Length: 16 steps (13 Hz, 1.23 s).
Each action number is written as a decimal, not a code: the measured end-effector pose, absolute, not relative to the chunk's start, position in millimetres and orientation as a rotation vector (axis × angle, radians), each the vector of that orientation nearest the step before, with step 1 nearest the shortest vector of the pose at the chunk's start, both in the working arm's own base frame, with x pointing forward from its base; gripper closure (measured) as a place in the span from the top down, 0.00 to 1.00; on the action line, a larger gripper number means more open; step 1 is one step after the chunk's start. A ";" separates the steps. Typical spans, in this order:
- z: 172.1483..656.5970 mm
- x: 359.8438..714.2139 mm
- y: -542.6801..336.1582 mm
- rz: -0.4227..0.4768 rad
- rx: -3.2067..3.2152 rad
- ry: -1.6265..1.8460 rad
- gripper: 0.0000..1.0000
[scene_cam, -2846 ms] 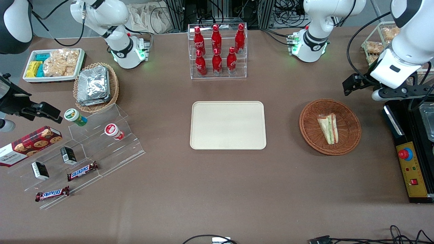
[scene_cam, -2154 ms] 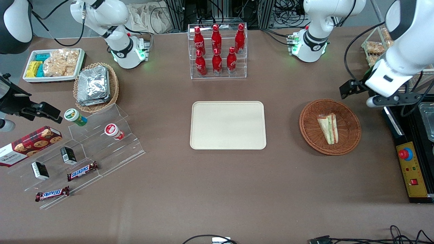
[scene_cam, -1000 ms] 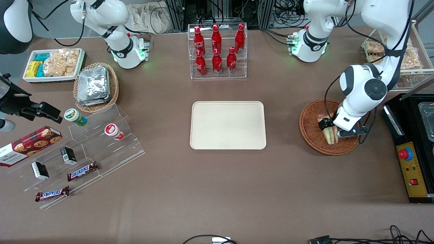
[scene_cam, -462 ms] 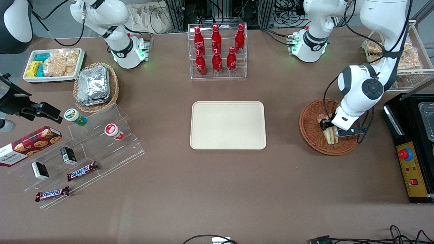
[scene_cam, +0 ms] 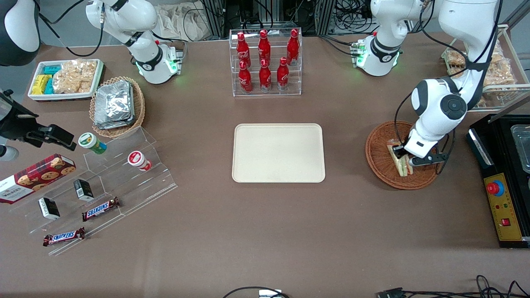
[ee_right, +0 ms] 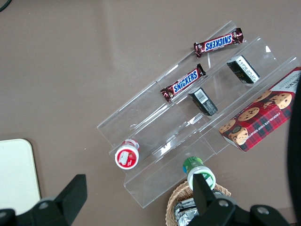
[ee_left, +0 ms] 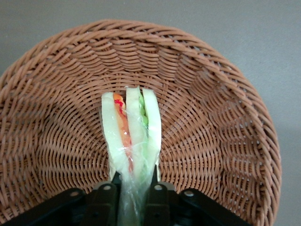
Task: Place sandwich from basket to tray
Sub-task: 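Lower the left gripper and close it on the sandwich, then lift the sandwich out of the basket with the left gripper, then carry the sandwich over the cream tray and lower it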
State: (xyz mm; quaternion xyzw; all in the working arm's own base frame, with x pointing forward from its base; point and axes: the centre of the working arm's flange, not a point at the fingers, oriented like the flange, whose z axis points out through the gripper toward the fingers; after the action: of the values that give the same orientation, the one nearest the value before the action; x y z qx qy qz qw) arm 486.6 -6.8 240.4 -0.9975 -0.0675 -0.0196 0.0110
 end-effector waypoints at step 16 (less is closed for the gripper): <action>594.5 506.2 -195.2 0.140 -3.079 -0.020 0.18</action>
State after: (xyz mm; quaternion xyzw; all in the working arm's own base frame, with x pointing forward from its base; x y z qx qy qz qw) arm 506.2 -195.2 594.5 -0.9985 -0.0066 0.0454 0.0298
